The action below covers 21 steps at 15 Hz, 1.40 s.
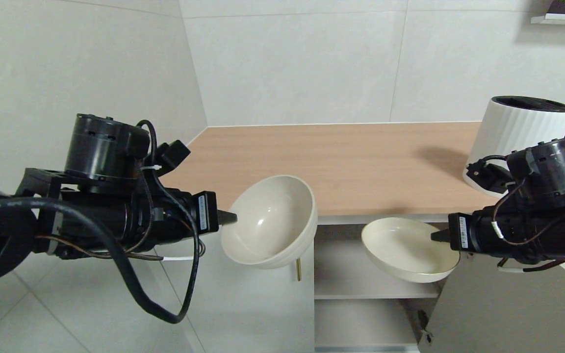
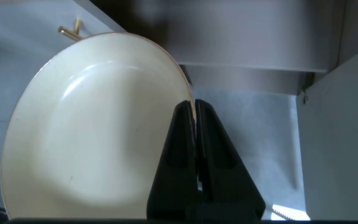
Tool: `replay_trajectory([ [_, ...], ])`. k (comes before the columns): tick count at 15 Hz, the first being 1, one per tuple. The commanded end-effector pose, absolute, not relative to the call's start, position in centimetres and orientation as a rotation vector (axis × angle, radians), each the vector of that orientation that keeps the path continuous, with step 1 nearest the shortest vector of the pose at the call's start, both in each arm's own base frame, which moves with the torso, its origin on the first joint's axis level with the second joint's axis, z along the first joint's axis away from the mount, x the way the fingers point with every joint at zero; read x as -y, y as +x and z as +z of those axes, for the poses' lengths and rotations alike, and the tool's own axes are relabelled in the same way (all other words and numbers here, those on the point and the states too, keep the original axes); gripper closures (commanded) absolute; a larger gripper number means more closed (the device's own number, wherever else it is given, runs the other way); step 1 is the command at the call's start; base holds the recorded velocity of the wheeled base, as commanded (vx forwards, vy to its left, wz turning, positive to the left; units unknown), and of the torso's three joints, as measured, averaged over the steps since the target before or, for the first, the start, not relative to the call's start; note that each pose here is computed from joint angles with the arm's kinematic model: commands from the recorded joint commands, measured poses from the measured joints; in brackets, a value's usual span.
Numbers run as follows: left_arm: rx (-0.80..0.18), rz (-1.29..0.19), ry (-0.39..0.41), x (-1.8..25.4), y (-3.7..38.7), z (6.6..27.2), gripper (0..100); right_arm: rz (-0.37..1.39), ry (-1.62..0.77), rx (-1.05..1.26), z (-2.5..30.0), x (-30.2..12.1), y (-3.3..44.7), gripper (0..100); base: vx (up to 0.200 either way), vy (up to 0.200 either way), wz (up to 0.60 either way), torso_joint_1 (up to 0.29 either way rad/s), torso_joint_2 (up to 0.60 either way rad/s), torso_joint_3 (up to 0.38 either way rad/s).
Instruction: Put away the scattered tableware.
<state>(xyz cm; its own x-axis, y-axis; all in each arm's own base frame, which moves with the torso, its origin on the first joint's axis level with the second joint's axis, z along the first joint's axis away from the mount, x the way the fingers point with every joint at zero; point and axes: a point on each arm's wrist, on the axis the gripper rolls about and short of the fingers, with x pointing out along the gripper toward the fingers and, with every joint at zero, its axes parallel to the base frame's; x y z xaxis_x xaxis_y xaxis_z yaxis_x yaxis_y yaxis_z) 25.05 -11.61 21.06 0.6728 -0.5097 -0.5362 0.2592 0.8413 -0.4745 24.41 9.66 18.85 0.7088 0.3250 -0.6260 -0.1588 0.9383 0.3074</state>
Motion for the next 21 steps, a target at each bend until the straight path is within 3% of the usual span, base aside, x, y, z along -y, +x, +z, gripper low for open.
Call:
replay_trajectory([
  [1,-0.73,-0.443,-0.374,11.9,25.3,20.5,100,0.267,0.236,-0.754,18.4,-9.8,24.7,100,0.0,0.0,0.0,0.0,0.0,0.0],
  [17,-0.796,-0.451,-0.35,13.3,25.9,18.7,100,0.259,0.203,-0.8,17.0,-10.0,25.4,100,0.0,0.0,0.0,-0.127,0.4,0.271],
  [21,-0.798,-0.455,-0.346,13.4,25.9,18.7,100,0.256,0.2,-0.813,16.5,-10.2,25.7,100,0.0,0.0,0.0,-0.027,0.13,0.094],
])
